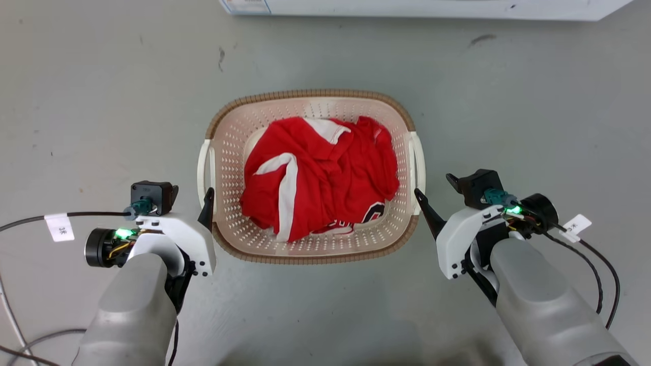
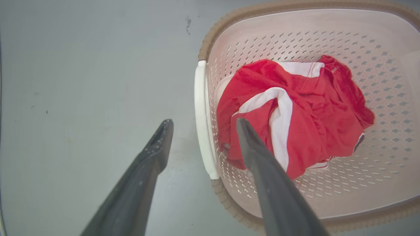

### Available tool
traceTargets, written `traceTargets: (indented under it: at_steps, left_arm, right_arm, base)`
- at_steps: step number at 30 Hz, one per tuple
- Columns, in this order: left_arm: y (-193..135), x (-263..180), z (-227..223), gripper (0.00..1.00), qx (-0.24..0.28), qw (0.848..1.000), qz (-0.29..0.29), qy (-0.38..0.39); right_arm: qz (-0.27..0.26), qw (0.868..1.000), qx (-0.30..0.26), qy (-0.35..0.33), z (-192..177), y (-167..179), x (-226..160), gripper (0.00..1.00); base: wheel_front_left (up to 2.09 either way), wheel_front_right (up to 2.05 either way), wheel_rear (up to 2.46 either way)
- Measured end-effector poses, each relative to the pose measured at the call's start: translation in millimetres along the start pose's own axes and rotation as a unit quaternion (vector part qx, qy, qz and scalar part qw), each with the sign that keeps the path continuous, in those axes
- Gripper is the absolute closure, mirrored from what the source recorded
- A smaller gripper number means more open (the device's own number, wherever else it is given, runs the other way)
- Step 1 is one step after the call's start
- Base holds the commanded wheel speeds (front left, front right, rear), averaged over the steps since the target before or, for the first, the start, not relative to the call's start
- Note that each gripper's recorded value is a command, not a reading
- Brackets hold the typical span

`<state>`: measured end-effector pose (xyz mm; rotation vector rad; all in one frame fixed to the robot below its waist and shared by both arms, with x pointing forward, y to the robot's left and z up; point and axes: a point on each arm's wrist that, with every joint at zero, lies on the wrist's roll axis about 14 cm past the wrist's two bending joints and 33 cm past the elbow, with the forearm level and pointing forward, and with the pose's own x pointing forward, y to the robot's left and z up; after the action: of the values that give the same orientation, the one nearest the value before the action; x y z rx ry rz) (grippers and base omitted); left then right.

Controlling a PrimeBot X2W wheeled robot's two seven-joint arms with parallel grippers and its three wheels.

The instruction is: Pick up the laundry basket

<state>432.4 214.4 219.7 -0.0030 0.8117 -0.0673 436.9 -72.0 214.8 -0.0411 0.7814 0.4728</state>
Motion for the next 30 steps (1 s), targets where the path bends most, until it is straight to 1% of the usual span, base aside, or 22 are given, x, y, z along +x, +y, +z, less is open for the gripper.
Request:
traceTargets:
  at_steps: [4,11,18,24,25,26,27,30]
  left_arm:
    - [0,8,-14,0.00,0.000,1.000,0.000,0.026]
    - [-1,22,-23,0.00,0.006,0.999,-0.006,0.044]
    - [-6,34,-32,0.00,0.011,0.998,-0.013,0.064]
    - [-4,43,-39,0.00,0.017,0.996,-0.014,0.082]
    - [-3,43,-41,0.15,0.018,0.996,-0.013,0.087]
    - [-2,44,-42,0.63,0.019,0.996,-0.012,0.090]
    - [-3,44,-44,1.00,0.020,0.996,-0.013,0.092]
    - [-6,45,-45,1.00,0.019,0.995,-0.015,0.094]
  right_arm:
    - [0.004,1.000,0.005,0.016,-10,-1,9,0.00]
    - [0.008,0.999,0.020,0.039,-26,-2,20,0.00]
    - [0.016,0.998,0.031,0.051,-35,1,31,0.00]
    - [0.025,0.998,0.027,0.057,-39,3,41,0.00]
    - [0.026,0.998,0.025,0.059,-40,3,42,0.00]
    - [0.028,0.998,0.023,0.060,-40,3,43,0.63]
    - [0.029,0.998,0.023,0.060,-41,4,44,1.00]
    - [0.033,0.997,0.021,0.061,-42,6,45,1.00]
  base:
    - [0.00,0.00,0.00]
    - [0.00,0.00,0.00]
    - [0.00,0.00,0.00]
    - [0.00,0.00,0.00]
    - [0.00,0.00,0.00]
    - [0.00,0.00,0.00]
    - [0.00,0.00,0.00]
    - [0.00,0.00,0.00]
